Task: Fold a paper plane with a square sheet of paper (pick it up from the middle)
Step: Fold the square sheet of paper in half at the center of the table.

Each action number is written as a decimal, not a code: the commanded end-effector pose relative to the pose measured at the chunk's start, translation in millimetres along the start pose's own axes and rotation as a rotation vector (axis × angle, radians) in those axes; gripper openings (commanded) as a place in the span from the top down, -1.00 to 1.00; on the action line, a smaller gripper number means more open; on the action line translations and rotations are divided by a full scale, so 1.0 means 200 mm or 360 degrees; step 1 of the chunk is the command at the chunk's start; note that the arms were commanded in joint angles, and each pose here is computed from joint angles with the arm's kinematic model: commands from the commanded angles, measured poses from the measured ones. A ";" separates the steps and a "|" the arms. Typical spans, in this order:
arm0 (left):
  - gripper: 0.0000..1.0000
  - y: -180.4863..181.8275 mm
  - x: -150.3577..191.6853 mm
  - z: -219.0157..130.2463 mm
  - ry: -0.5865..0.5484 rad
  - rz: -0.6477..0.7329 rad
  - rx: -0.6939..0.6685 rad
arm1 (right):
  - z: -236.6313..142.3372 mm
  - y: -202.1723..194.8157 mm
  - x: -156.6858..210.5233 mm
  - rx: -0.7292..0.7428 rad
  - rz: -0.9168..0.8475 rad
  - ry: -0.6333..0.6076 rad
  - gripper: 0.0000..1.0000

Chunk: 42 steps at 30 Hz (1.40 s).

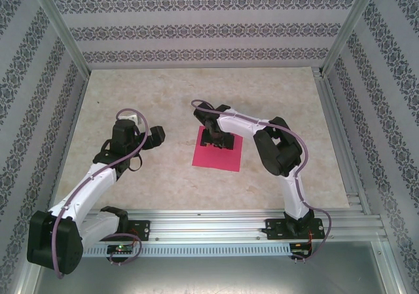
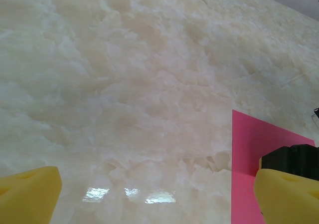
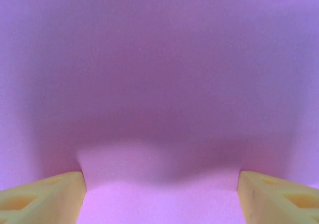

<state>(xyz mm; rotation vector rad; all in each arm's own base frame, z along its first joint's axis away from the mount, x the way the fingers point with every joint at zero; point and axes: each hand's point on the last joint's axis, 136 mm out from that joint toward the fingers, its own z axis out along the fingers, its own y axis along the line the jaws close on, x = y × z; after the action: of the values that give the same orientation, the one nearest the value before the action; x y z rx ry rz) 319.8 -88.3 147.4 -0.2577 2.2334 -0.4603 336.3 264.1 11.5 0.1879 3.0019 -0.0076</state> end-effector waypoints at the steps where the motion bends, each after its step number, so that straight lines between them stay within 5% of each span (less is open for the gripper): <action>1: -0.99 -0.04 -0.02 -0.03 0.0001 0.0026 0.0024 | 0.08 -0.02 0.05 0.0029 -0.0027 0.0065 -0.56; 35: -1.00 -0.05 -0.03 -0.09 -0.0009 -0.0013 0.0044 | -0.26 0.03 -0.09 -0.0281 -0.0037 -0.0107 0.10; 42: -0.99 -0.11 -0.05 -0.10 -0.0013 -0.0015 0.0114 | -0.51 0.19 -0.10 -0.0673 -0.0070 -0.0187 0.10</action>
<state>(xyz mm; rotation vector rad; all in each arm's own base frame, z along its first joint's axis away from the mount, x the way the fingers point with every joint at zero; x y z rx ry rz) 311.1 -89.2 154.7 -0.2570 2.2367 -0.4814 343.2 280.0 70.8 0.1207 2.9188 0.3427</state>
